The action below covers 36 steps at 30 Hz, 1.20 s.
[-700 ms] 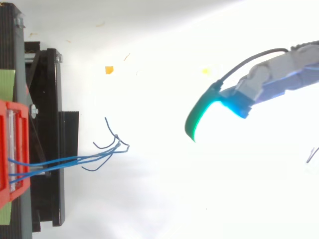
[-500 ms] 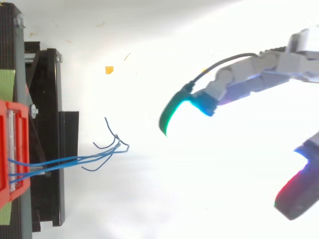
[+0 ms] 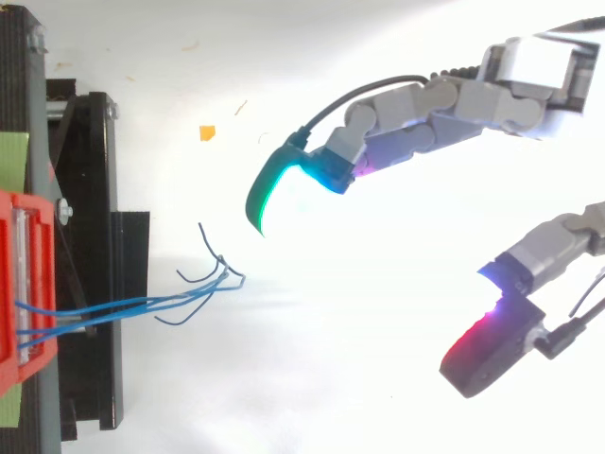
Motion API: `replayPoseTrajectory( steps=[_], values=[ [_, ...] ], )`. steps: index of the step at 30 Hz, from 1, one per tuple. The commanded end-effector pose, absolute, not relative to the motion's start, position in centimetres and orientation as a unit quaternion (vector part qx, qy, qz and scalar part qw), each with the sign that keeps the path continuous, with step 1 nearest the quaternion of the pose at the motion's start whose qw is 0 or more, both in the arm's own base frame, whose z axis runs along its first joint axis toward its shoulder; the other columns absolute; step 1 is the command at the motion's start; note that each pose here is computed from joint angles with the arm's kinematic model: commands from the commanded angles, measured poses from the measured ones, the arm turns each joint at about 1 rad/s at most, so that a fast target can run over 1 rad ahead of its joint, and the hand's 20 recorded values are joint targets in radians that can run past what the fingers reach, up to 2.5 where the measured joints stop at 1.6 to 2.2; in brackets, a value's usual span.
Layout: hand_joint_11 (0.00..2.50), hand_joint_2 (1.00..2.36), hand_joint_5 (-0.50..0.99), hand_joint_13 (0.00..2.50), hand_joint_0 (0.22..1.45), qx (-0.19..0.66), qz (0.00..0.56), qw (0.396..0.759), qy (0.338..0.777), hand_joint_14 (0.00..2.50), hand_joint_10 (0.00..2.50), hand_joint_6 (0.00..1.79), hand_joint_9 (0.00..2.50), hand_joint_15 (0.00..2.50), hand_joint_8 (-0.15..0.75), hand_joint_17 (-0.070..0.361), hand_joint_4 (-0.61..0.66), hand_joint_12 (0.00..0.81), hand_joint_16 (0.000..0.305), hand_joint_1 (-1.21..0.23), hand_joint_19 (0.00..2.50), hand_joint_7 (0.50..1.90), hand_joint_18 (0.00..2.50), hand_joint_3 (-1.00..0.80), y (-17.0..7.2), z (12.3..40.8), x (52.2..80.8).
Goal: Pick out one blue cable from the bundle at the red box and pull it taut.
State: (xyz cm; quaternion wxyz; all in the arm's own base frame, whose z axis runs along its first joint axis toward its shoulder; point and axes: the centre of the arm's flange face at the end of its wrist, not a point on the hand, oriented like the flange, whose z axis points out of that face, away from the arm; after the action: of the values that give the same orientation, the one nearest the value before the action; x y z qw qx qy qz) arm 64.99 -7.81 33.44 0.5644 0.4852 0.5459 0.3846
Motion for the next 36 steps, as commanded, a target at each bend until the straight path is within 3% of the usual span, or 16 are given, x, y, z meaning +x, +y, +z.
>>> replayPoseTrajectory(
  steps=[1, 4, 9, 12, 22, 24, 30, 33, 36],
  values=[
    [0.32, 1.00, -0.21, 0.46, 0.39, 0.480, 0.383, 0.575, 0.541, 0.00, 0.01, 0.50, 0.57, 0.09, 0.269, 0.091, 0.18, 0.300, 0.040, -0.82, 0.22, 0.77, 0.31, -0.50, -7.5, 32.2, 66.0],
    [0.31, 1.00, -0.20, 0.47, 0.38, 0.479, 0.384, 0.577, 0.539, 0.00, 0.01, 0.50, 0.59, 0.09, 0.281, 0.095, 0.20, 0.309, 0.042, -0.74, 0.22, 0.76, 0.32, -0.50, -7.2, 31.4, 66.4],
    [0.30, 1.00, -0.19, 0.47, 0.38, 0.479, 0.393, 0.576, 0.533, 0.00, 0.01, 0.50, 0.60, 0.10, 0.287, 0.097, 0.20, 0.314, 0.043, -0.65, 0.23, 0.76, 0.32, -0.50, -6.6, 27.6, 68.5],
    [0.30, 1.00, -0.19, 0.47, 0.38, 0.472, 0.401, 0.587, 0.522, 0.00, 0.01, 0.50, 0.60, 0.10, 0.289, 0.096, 0.20, 0.315, 0.043, -0.62, 0.23, 0.76, 0.32, -0.50, -6.3, 27.4, 69.2],
    [0.31, 1.00, -0.19, 0.48, 0.41, 0.479, 0.384, 0.593, 0.521, 0.00, 0.01, 0.50, 0.61, 0.11, 0.282, 0.092, 0.20, 0.304, 0.041, -0.61, 0.25, 0.76, 0.31, -0.50, -6.4, 25.7, 69.5],
    [0.31, 1.00, -0.19, 0.49, 0.42, 0.485, 0.391, 0.585, 0.520, 0.00, 0.01, 0.50, 0.62, 0.11, 0.279, 0.091, 0.20, 0.304, 0.040, -0.59, 0.25, 0.76, 0.31, -0.50, -6.0, 22.6, 71.3],
    [0.31, 1.00, -0.18, 0.49, 0.43, 0.482, 0.412, 0.578, 0.513, 0.00, 0.01, 0.50, 0.63, 0.12, 0.278, 0.089, 0.20, 0.299, 0.039, -0.57, 0.27, 0.76, 0.32, -0.50, -5.3, 20.6, 74.1],
    [0.31, 1.00, -0.18, 0.49, 0.44, 0.478, 0.412, 0.582, 0.513, 0.00, 0.01, 0.50, 0.63, 0.12, 0.277, 0.089, 0.20, 0.299, 0.040, -0.56, 0.28, 0.76, 0.32, -0.50, -5.1, 20.7, 74.2],
    [0.31, 1.00, -0.18, 0.50, 0.44, 0.479, 0.413, 0.579, 0.514, 0.00, 0.01, 0.50, 0.64, 0.13, 0.278, 0.089, 0.20, 0.299, 0.039, -0.56, 0.28, 0.77, 0.33, -0.50, -5.0, 18.9, 74.6]
  ],
)
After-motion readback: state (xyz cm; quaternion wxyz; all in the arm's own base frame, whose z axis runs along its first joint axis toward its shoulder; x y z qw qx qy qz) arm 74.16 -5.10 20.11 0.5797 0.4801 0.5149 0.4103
